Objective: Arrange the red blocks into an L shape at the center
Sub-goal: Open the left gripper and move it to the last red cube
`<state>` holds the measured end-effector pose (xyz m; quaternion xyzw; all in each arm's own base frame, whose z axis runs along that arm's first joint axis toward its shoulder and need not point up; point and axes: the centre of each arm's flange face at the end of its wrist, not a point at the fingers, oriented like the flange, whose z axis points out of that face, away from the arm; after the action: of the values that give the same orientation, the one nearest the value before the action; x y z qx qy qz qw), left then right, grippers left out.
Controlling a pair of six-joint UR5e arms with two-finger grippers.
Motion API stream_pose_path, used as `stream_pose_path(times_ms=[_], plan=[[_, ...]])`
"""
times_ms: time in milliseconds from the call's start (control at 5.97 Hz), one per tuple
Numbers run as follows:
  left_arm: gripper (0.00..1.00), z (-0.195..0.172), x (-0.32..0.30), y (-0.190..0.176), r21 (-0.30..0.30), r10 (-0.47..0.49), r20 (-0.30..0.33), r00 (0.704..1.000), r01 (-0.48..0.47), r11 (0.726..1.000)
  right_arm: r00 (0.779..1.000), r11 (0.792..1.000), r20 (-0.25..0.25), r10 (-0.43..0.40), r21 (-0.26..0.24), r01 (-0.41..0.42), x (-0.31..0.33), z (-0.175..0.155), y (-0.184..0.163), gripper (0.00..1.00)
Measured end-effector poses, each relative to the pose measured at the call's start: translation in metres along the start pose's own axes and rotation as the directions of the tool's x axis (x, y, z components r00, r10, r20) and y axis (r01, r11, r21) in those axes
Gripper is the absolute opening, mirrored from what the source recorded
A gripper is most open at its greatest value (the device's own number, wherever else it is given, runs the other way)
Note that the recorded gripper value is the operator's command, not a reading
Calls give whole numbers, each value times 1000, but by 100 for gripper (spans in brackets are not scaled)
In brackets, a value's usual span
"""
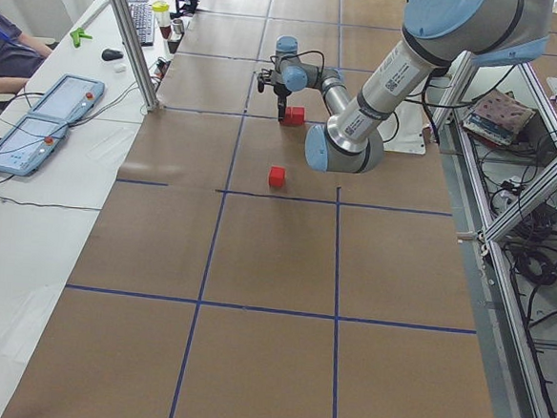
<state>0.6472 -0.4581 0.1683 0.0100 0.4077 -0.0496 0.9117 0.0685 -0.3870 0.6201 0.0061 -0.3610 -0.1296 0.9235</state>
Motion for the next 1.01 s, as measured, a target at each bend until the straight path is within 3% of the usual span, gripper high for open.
stream_pose_path(times_ms=[503, 1005], plan=[[100, -51, -41, -32, -26, 53, -63, 997, -55, 998, 1000, 1000, 0, 1, 0, -1, 0, 0, 0, 100], [100, -89, -186, -32, -10, 192, -31, 981, -193, 981, 1000, 1000, 1, 3, -3, -3, 1, 1, 1, 100]])
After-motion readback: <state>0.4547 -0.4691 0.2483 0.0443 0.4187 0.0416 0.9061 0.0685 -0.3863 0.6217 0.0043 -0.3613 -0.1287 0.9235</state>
